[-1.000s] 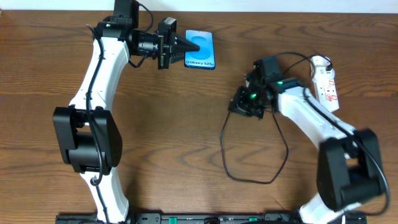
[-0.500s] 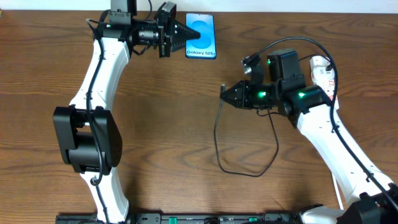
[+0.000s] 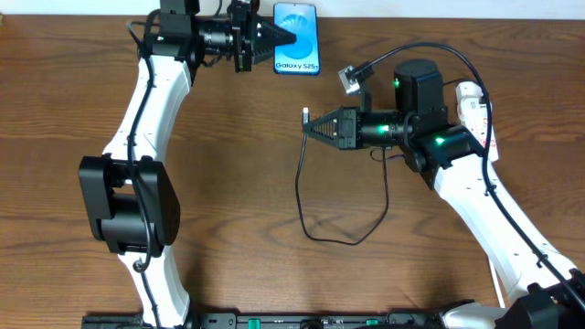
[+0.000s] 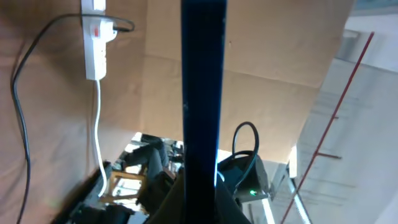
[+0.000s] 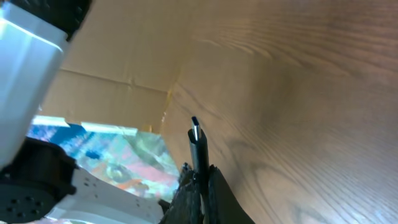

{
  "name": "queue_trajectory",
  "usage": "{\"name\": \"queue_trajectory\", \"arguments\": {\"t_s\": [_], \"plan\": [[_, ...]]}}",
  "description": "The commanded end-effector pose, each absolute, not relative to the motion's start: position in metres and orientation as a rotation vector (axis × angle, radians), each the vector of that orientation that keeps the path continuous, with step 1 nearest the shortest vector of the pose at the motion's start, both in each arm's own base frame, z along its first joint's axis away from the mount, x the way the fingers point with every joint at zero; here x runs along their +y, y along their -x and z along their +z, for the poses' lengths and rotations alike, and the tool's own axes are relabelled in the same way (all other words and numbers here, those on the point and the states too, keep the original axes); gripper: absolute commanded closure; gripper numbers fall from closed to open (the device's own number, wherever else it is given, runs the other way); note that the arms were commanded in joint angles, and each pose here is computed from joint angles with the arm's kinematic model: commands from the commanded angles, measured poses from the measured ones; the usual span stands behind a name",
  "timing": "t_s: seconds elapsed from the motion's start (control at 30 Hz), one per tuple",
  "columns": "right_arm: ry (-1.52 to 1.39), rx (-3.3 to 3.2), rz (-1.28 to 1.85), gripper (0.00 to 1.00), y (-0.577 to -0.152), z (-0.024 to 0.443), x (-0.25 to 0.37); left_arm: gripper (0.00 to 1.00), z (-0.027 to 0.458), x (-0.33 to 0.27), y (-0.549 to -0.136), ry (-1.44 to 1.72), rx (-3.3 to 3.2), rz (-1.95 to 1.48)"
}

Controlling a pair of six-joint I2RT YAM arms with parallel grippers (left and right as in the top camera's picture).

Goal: Plug charger to phone and switch on socket
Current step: 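Carry the cable plug toward the phone's bottom port with the right gripper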

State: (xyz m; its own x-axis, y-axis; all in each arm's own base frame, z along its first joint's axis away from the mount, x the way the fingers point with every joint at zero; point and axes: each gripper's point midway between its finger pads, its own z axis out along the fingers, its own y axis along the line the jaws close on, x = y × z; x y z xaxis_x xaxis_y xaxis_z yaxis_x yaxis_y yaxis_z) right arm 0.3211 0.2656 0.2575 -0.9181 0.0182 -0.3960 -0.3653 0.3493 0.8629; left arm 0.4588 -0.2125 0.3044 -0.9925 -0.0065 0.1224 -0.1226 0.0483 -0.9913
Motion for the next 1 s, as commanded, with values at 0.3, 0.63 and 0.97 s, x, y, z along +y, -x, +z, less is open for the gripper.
{"name": "queue_trajectory", "arguments": {"t_s": [0.3, 0.63, 0.97], "plan": [[0.208, 2.231, 1.701, 0.99, -0.326, 0.284, 0.271, 0.93, 0.329, -0.222, -0.446, 0.027, -2.209, 2.155], [0.109, 2.190, 1.714, 0.99, -0.339, 0.296, 0.271, 0.93, 0.330, -0.227, -0.442, 0.099, -2.217, 2.173], [0.088, 2.175, 1.728, 0.99, -0.341, 0.301, 0.272, 0.93, 0.330, -0.231, -0.440, 0.172, -2.236, 2.196]]}}
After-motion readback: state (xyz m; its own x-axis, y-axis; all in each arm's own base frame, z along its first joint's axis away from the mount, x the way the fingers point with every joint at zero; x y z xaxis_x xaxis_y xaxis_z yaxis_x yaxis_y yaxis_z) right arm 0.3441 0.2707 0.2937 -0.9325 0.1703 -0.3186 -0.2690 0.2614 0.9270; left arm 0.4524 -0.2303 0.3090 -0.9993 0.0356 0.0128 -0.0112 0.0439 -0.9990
